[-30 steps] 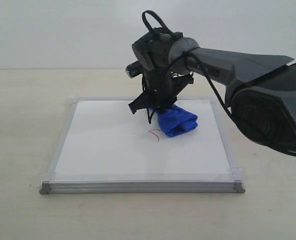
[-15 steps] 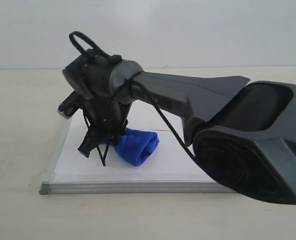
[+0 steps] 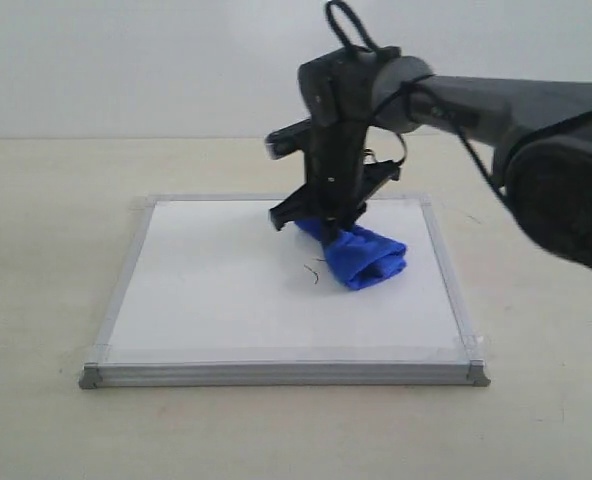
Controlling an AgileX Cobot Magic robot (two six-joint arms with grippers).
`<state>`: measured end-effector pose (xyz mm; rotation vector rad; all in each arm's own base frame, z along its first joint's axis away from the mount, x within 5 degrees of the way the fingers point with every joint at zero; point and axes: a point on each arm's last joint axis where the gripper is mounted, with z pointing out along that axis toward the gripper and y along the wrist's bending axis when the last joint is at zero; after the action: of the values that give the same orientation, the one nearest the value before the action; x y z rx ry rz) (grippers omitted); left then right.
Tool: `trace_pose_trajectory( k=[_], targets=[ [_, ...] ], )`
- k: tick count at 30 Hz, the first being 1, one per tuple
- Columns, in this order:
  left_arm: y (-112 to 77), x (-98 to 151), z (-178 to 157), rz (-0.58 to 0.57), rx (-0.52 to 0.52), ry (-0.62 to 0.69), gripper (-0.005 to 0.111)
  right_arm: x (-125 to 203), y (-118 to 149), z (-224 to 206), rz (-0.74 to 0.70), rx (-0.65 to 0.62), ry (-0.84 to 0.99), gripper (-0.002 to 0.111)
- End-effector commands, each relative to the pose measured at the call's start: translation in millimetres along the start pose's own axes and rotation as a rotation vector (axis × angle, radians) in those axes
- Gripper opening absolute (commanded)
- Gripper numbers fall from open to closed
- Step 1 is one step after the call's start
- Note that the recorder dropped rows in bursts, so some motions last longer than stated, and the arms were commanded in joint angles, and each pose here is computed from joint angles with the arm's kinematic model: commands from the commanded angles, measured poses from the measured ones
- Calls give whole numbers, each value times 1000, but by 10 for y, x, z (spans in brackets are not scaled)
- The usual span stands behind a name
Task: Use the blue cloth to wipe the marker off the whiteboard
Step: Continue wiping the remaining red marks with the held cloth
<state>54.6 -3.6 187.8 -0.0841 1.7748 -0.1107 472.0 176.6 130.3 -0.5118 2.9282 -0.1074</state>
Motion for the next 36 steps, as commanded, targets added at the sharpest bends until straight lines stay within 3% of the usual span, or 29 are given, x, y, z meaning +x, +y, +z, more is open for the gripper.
trace_pose_trajectory(
  k=[1, 5, 9, 14, 19, 23, 26, 29, 34, 36],
  targets=[
    [1, 8, 1, -3, 0, -3, 4, 468, -529, 283, 51, 97, 259, 0],
    [1, 8, 1, -3, 0, -3, 4, 633, -623, 179, 74, 124, 292, 0],
    [1, 8, 1, -3, 0, -3, 4, 633, -337, 154, 61, 36, 294, 0],
    [1, 8, 1, -3, 0, -3, 4, 505, 438, 161, -24, -92, 134, 0],
    [1, 8, 1, -3, 0, -3, 4, 544, 1208, 214, -199, -221, 123, 0],
    [1, 8, 1, -3, 0, -3, 4, 525, 1477, 223, -368, -210, 117, 0],
    [1, 8, 1, -3, 0, -3, 4, 376, 1282, 224, -329, -91, 75, 0],
    [1, 8, 1, -3, 0, -3, 4, 236, 801, 241, -206, 54, 63, 0],
    [1, 8, 1, -3, 0, -3, 4, 220, -138, 296, 85, 106, 156, 0],
    [1, 8, 1, -3, 0, -3, 4, 254, -341, 314, 159, 96, 187, 0]
  ],
)
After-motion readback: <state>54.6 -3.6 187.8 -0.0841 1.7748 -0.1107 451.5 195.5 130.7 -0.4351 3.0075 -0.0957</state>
